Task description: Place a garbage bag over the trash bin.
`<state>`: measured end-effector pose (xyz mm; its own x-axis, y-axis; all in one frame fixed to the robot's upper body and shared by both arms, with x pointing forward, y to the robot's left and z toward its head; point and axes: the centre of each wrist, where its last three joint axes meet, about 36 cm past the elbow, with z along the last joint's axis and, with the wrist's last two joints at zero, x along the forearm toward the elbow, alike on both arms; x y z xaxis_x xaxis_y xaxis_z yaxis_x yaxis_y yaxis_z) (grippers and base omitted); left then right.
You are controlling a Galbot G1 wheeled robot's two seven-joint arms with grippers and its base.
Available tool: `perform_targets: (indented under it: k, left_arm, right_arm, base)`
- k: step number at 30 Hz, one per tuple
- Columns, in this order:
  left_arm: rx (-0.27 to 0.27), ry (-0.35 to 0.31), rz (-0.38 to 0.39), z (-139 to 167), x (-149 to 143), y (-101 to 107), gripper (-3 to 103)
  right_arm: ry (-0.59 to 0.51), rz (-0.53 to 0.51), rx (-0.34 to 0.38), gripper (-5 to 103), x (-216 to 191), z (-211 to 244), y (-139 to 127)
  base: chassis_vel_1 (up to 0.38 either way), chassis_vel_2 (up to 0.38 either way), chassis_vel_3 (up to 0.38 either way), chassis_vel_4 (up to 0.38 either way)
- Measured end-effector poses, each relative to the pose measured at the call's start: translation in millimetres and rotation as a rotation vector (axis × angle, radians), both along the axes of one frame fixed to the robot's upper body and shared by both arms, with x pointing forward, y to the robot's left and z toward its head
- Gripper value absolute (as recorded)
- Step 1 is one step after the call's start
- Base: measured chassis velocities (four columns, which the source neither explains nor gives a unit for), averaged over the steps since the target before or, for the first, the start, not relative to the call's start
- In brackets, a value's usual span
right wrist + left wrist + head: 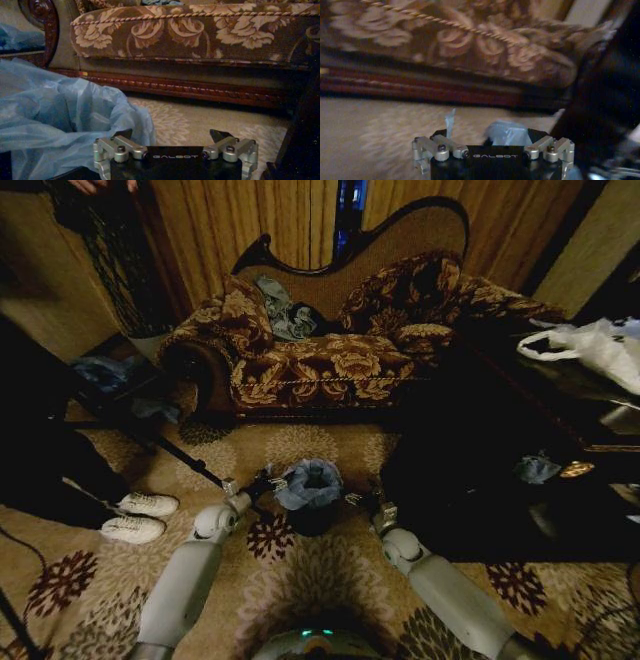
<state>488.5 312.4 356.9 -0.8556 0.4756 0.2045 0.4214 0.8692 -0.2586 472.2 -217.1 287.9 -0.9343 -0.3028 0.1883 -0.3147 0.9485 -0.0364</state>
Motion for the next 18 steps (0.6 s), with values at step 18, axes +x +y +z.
perform_targets:
  k: [18]
  left_arm:
    - [-0.055,0.071,0.432,-15,21,40,100]
  right_arm:
    - [0.020,0.013,-0.020,100,1,-5,-1]
  base:
    - [0.000,0.000,0.000,0.000]
